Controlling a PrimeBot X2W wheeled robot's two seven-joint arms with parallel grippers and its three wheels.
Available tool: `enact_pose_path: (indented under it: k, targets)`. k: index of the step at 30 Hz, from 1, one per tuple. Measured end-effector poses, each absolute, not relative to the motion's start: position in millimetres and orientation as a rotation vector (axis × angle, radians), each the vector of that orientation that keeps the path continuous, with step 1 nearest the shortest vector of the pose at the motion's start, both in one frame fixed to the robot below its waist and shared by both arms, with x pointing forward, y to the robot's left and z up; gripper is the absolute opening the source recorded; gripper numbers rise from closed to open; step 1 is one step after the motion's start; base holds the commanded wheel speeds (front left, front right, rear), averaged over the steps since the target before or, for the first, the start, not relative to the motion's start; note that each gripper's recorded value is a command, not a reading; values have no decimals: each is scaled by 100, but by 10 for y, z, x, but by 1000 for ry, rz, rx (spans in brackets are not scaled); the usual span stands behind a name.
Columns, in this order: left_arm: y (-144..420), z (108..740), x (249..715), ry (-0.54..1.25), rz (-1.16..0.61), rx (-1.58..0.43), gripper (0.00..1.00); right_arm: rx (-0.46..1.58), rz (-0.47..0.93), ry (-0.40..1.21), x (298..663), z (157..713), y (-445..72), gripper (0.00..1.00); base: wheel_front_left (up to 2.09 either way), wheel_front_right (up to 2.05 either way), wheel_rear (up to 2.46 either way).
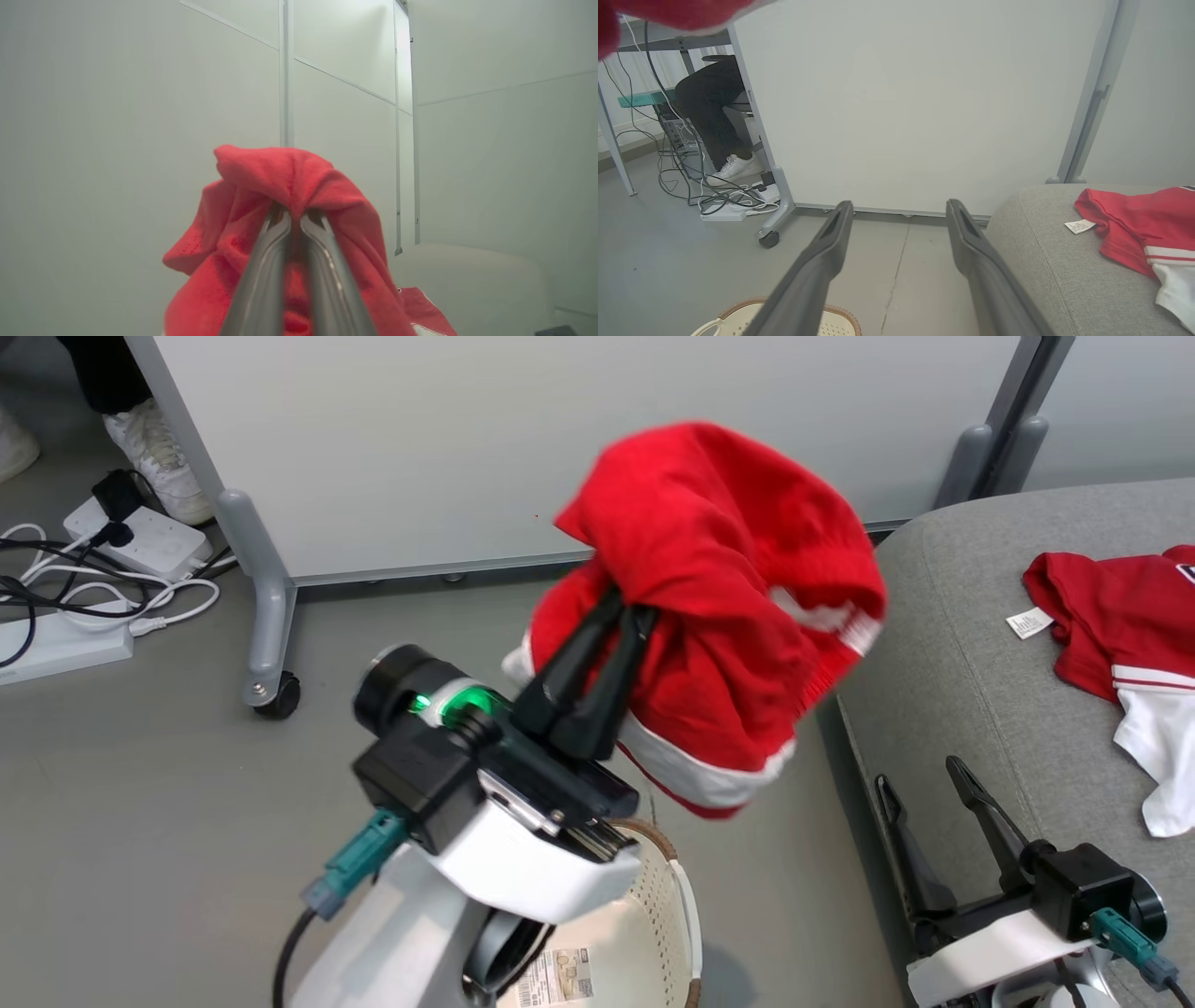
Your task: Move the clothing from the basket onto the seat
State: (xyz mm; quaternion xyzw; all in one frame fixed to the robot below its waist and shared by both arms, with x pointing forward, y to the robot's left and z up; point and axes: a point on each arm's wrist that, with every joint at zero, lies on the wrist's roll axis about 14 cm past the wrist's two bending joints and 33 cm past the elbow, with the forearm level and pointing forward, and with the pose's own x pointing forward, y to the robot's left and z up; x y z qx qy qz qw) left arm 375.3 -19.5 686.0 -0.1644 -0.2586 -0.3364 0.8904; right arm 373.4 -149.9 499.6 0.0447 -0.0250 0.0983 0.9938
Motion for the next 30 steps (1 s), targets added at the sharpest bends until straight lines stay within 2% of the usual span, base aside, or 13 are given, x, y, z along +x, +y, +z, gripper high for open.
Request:
enact_pose_path:
  k: [7, 30]
  targets:
    - [-413, 6622, 3675, -446, -764, -376, 0, 90, 172, -52, 3730, 5000, -1578, 100, 0, 0, 0]
    - [-296, 6580, 3771, -440, -716, -354, 0, 82, 170, -61, 3736, 5029, -1604, 100, 0, 0, 0]
